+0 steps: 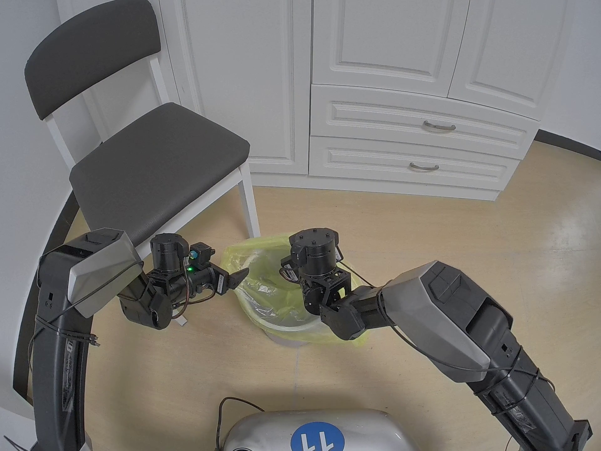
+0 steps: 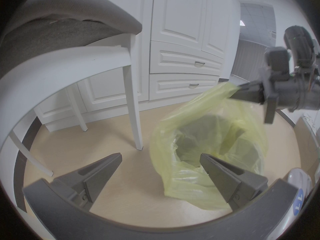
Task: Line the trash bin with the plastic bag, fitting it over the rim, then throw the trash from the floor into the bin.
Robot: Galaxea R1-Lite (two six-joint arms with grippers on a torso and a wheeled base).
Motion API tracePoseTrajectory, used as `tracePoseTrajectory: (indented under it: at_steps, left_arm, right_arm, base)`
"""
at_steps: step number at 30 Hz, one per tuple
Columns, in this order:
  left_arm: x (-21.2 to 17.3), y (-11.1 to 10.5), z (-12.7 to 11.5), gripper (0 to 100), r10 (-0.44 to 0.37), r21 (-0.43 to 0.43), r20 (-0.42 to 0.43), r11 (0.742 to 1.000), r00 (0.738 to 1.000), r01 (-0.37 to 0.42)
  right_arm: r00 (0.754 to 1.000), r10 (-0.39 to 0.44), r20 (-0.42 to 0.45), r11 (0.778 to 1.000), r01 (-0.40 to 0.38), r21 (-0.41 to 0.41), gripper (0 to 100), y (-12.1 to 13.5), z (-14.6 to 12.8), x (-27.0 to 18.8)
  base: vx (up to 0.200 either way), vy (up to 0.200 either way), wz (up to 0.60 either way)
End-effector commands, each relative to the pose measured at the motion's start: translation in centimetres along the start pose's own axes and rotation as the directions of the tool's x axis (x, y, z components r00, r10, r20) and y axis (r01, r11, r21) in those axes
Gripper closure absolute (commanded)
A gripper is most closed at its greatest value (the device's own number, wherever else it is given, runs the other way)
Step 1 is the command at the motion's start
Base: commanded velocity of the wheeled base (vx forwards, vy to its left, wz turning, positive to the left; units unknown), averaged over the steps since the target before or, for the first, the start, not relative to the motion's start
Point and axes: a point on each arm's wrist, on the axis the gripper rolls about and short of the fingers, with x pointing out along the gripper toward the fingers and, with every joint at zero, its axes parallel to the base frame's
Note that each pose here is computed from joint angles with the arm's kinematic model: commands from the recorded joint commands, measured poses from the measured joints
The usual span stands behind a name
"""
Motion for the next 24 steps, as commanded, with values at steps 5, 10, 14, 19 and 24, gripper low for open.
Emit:
tracePoseTrajectory:
  at_steps: [5, 10, 14, 19, 24]
  left_arm:
    - [-2.2, 0.2, 1.9, 0, -0.036, 0.035, 0.017, 0.999, 0.999, 0.035]
    - [-2.3, 0.1, 2.1, 0, -0.036, 0.040, 0.029, 0.999, 0.999, 0.035]
    - [-2.2, -0.2, 2.2, 0, -0.038, 0.042, 0.030, 0.998, 0.999, 0.037]
    - [-1.9, -1.1, 2.4, 0, -0.055, 0.047, 0.031, 0.997, 0.998, 0.053]
    - [-1.5, -2.1, 2.5, 0, -0.051, 0.052, 0.028, 0.997, 0.998, 0.050]
  right_arm:
    - [0.997, 0.043, -0.068, 0.998, -0.046, -0.038, 100, 0.3, -4.0, 2.2]
    - [0.999, 0.016, -0.028, 1.000, -0.016, -0.007, 100, -1.0, -3.6, 2.9]
    - [0.999, -0.027, 0.024, 0.999, 0.026, 0.028, 100, -2.3, -3.0, 3.4]
    - [0.996, -0.059, 0.062, 0.998, 0.056, 0.043, 100, -3.6, -2.0, 3.7]
    - [0.995, -0.050, 0.081, 0.998, 0.046, 0.051, 100, -4.0, -0.8, 3.4]
  base:
    - [0.000, 0.000, 0.00]
    - [0.000, 0.000, 0.00]
    - [0.000, 0.000, 0.00]
    - [0.000, 0.000, 0.00]
    - [0.000, 0.000, 0.00]
